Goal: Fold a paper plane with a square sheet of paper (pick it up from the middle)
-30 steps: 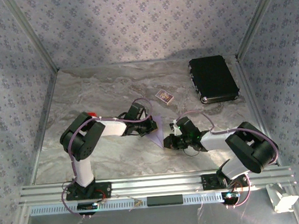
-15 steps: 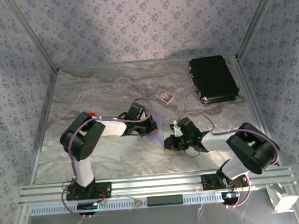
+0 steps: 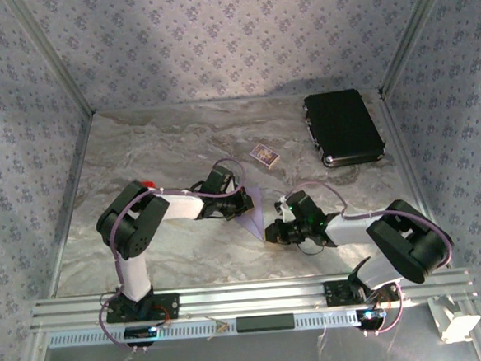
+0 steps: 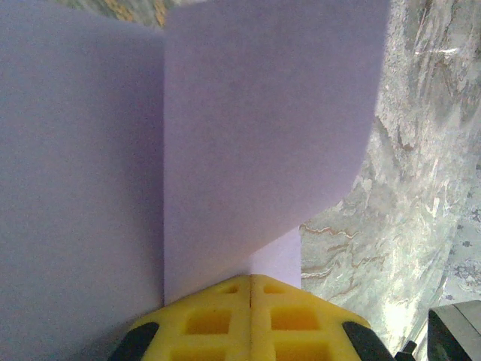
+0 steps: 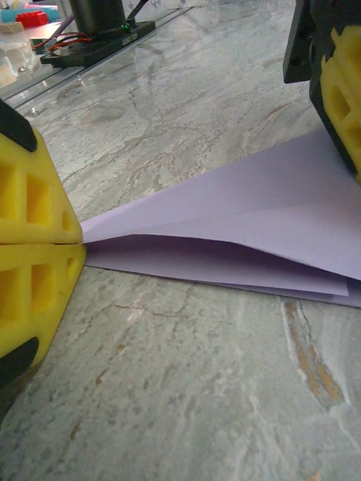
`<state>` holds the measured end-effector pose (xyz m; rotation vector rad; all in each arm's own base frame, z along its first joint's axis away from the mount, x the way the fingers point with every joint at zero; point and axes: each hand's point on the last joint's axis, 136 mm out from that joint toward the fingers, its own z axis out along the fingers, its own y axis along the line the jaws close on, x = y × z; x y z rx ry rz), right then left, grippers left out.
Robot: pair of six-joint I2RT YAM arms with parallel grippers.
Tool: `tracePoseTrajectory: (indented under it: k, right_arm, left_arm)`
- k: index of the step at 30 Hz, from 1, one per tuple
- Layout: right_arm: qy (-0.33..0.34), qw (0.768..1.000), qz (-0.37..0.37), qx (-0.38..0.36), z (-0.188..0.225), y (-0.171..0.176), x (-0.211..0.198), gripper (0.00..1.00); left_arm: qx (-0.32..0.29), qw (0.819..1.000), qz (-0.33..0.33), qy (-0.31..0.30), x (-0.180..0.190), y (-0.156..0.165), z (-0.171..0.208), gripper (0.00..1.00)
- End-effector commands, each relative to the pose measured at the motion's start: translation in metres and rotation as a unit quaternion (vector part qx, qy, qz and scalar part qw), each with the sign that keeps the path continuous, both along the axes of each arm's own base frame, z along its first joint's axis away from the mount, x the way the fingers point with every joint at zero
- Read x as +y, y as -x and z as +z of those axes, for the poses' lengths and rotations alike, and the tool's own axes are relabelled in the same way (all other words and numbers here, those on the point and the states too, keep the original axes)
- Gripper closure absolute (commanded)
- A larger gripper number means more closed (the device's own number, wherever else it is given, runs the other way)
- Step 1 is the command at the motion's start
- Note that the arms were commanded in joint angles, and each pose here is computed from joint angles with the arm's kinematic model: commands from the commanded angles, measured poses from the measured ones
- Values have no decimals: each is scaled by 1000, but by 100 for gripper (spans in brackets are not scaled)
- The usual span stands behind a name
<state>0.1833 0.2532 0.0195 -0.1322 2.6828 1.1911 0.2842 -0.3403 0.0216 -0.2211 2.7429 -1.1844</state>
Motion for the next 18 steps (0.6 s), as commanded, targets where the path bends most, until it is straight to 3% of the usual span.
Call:
tracePoseTrajectory:
  k: [1,6,9,18]
  right_arm:
    - [46,996,16,73,-29,37,-19,93]
    - [53,995,15,77,-31,40,-21,92]
    - [46,996,12,71,-25,38,-19,87]
    - [17,1000,-14,-10,34,-3,-10,83]
  left_arm:
    - [24,999,9,-38,13,9,-27,100]
    - [25,999,12,-39,14,10,-28,100]
    - [25,999,13,-39,15,10,-28,100]
    - [25,999,8,-43,18,15,-31,100]
